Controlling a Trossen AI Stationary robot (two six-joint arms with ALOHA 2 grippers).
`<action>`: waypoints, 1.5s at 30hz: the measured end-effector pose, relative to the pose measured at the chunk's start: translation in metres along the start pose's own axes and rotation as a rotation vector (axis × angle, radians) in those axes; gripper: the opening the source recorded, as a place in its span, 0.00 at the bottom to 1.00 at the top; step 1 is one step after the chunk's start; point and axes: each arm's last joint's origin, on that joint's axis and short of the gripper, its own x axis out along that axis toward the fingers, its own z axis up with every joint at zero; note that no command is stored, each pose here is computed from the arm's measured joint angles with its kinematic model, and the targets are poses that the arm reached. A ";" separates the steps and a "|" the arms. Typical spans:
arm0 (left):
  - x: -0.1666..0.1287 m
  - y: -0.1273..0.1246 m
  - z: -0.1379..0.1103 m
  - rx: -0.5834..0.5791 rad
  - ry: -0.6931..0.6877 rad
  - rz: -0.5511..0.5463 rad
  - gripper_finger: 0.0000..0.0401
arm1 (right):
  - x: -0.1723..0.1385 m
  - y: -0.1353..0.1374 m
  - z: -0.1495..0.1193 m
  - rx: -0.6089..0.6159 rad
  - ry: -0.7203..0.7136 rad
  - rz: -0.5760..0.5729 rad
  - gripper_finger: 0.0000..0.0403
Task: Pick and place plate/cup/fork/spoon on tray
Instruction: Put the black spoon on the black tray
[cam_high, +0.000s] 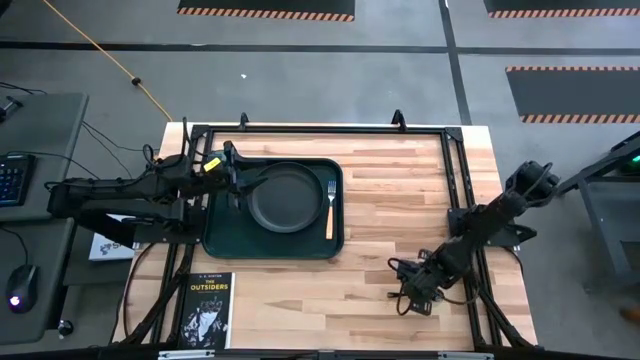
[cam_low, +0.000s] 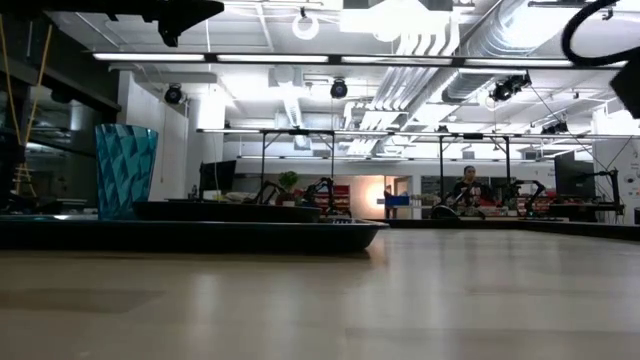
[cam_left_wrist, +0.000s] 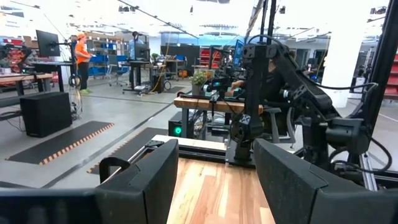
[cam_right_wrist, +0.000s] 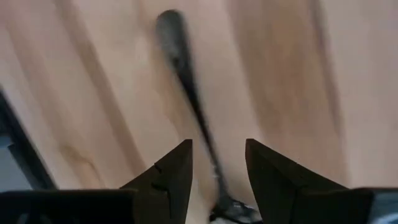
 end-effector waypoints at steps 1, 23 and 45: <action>0.000 0.000 0.000 0.000 0.000 0.000 0.50 | 0.002 0.002 -0.001 -0.004 -0.001 0.008 0.34; 0.000 0.000 0.001 -0.004 -0.006 -0.001 0.50 | 0.035 0.013 -0.026 0.014 0.026 -0.120 0.34; 0.000 0.000 0.001 -0.023 -0.011 -0.002 0.50 | 0.033 0.007 -0.022 -0.117 -0.026 -0.186 0.02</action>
